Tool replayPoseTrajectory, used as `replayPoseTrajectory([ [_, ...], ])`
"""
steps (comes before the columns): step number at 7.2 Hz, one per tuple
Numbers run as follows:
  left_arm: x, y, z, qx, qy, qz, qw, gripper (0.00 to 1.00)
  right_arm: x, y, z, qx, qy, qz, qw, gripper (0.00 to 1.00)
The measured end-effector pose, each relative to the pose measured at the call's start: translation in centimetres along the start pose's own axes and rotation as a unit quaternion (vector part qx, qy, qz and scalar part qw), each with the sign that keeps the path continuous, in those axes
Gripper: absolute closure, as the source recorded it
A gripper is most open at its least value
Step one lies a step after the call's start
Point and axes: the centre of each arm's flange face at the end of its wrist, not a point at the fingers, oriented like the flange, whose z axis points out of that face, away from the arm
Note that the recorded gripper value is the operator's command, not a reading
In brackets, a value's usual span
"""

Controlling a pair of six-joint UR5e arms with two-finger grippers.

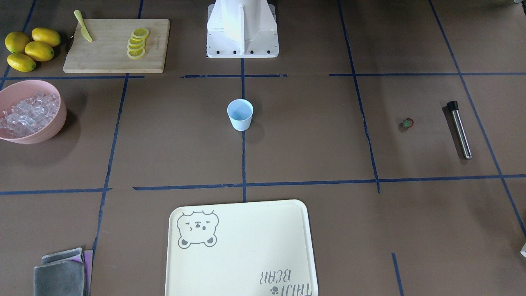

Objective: Mash ice and strawberries in cup

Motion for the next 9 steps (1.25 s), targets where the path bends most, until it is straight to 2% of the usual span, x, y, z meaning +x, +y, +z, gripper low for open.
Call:
replayPoseTrajectory([
  [3,0.0,0.0,0.1,-0.001,0.0,0.0,1.0,0.0,-0.4,-0.2,-0.4,0.005,0.001,-0.004,1.0,0.0],
  [5,0.0,0.1,0.1,-0.002,0.0,0.0,1.0,0.0,-2.5,-0.9,-2.7,0.03,0.004,-0.02,0.9993,0.0],
  [7,0.0,0.1,0.1,-0.002,0.0,-0.001,1.0,0.0,-7.0,-2.0,-5.1,0.059,0.003,-0.019,0.9981,0.0],
  [9,0.0,0.1,0.1,-0.001,0.001,0.0,1.0,0.0,-14.1,-3.1,-5.4,0.059,-0.007,0.006,0.9982,0.01],
])
